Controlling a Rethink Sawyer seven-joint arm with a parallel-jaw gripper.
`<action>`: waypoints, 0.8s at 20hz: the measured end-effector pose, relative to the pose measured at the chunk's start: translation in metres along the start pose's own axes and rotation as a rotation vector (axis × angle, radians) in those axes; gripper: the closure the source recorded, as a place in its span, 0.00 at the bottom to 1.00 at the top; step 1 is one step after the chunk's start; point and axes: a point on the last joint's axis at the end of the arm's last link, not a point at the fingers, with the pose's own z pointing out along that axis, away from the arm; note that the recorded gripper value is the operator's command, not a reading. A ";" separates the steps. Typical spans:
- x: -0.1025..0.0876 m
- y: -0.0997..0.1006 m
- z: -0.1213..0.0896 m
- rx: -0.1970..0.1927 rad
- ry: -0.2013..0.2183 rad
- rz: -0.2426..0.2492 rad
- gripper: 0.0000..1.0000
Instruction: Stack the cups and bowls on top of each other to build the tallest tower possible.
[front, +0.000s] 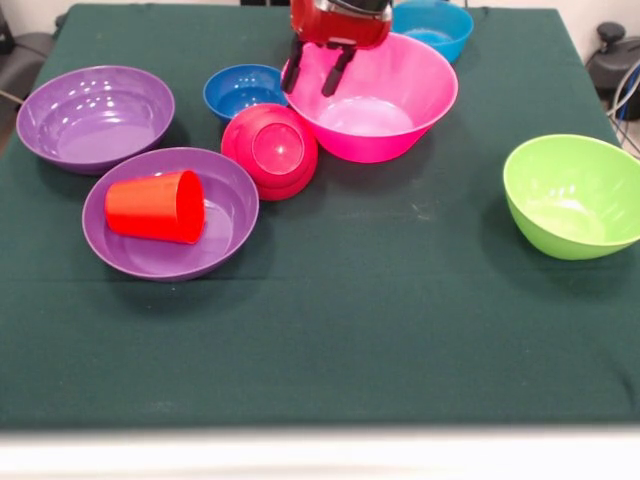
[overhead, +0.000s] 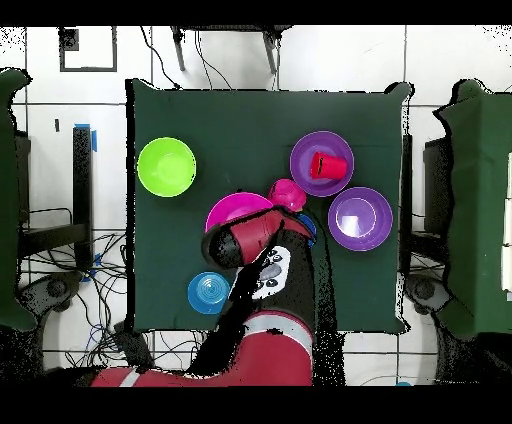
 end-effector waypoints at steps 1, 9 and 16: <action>0.000 -0.004 -0.004 0.001 0.011 0.007 0.00; -0.008 -0.007 -0.015 0.000 0.003 0.015 0.00; -0.008 -0.005 -0.015 -0.004 0.002 0.013 0.00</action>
